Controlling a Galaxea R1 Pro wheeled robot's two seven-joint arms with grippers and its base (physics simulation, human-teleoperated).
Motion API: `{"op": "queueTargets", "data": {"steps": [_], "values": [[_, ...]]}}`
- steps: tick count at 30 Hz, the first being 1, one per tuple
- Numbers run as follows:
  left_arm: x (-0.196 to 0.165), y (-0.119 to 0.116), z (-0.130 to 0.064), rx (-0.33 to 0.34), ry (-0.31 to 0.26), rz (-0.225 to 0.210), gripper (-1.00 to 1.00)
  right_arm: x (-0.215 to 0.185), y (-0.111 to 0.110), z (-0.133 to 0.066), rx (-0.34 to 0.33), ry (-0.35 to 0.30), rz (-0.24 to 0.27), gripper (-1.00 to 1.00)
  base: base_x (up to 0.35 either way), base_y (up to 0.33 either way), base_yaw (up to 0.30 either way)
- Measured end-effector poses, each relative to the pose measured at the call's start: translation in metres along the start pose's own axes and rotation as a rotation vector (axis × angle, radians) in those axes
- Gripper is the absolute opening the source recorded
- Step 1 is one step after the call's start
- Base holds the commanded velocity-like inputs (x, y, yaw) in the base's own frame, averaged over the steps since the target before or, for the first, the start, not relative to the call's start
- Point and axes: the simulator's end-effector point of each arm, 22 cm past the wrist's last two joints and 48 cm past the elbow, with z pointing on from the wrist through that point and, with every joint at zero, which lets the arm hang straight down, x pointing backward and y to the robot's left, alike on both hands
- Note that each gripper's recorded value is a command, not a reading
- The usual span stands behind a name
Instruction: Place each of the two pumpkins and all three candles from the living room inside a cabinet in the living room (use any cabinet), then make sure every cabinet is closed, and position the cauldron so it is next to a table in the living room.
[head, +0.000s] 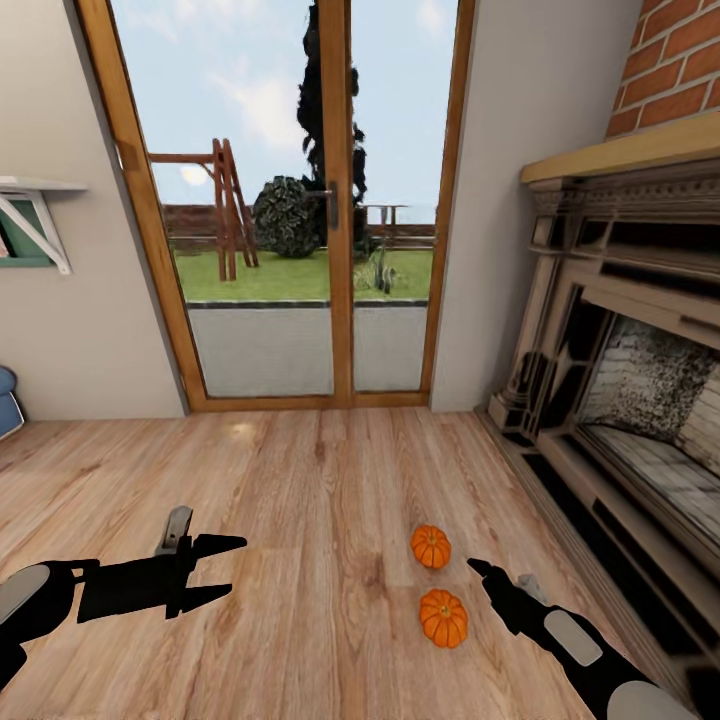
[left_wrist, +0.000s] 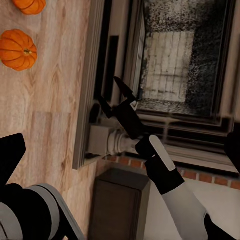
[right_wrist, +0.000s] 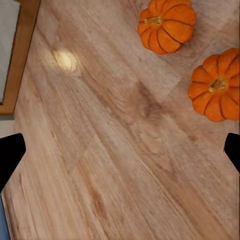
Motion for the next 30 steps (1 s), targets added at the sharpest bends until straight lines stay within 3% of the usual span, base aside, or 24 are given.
{"op": "queueTargets", "data": {"steps": [12, 21, 30], "values": [[0.006, 0.025, 0.007, 0.001, 0.0, 0.001, 1.0, 0.01, -0.034, 0.012, 0.03, -0.009, 0.003, 1.0, 0.0, 0.0, 0.0], [0.011, 0.044, 0.013, 0.001, 0.0, 0.001, 1.0, 0.027, -0.078, 0.019, 0.111, 0.011, 0.019, 1.0, 0.0, 0.0, 0.0], [0.017, 0.064, 0.018, 0.001, -0.001, 0.002, 1.0, 0.037, -0.097, 0.027, 0.118, 0.019, 0.022, 1.0, 0.0, 0.0, 0.0]]}}
